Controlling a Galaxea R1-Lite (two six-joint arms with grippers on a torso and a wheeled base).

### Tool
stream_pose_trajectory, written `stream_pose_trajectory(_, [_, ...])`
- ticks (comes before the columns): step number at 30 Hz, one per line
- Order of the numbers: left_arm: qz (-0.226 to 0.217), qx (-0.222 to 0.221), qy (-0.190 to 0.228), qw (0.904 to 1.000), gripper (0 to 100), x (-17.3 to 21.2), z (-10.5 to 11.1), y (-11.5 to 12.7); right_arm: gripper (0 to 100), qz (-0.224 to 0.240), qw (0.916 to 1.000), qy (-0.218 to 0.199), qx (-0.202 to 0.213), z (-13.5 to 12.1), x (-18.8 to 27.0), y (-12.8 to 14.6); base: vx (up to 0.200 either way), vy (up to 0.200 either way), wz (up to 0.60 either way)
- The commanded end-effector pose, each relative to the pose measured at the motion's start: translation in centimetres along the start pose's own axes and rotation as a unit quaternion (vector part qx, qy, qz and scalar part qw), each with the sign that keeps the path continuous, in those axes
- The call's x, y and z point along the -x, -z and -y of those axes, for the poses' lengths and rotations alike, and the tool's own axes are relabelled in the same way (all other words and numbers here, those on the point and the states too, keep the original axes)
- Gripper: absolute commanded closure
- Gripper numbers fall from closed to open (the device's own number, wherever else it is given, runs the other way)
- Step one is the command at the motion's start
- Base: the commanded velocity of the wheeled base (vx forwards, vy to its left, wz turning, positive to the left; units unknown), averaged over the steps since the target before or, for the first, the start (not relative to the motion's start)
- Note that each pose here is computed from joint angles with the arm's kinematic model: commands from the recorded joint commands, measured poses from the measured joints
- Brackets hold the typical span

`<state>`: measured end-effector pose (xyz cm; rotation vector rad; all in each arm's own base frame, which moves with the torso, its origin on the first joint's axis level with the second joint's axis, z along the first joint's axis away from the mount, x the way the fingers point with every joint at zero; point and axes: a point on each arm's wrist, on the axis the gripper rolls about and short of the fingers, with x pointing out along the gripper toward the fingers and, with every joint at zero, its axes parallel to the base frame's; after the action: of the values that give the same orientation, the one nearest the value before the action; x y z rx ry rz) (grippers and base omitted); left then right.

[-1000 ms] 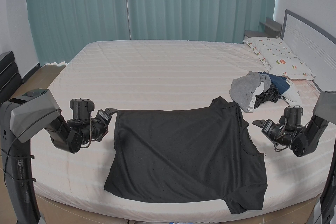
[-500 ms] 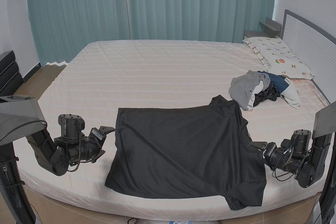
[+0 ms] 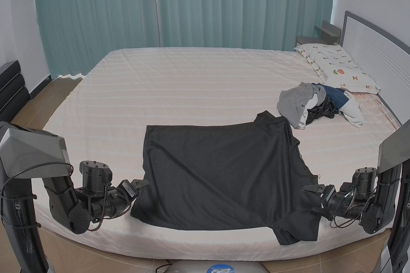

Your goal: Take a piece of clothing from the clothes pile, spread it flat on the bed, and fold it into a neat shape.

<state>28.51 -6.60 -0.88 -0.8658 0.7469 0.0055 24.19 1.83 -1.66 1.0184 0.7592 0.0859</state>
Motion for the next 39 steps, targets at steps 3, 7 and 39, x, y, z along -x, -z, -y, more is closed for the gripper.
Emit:
stream_pose_trajectory(3, [-0.026, -0.017, -0.029, 0.9991, 0, -0.3, -0.9, 1.8, 0, 0.002, 1.0000, 0.001, -0.002, 0.2, -0.1, -0.1, 0.000, 0.000, 0.00])
stream_pose_trajectory(7, [-0.024, -0.044, -0.046, 0.9977, 0, -0.7, -1.3, 2.2, 0, 0.004, 1.0000, 0.000, 0.000, 0.2, -0.1, -0.1, 0.000, 0.000, 0.00])
stream_pose_trajectory(39, [-0.018, -0.133, -0.125, 0.9830, 100, -1.2, -3.2, 3.9, 0, 0.028, 0.9995, 0.013, 0.000, 0.1, 0.2, -0.3, 0.000, 0.000, 0.00])
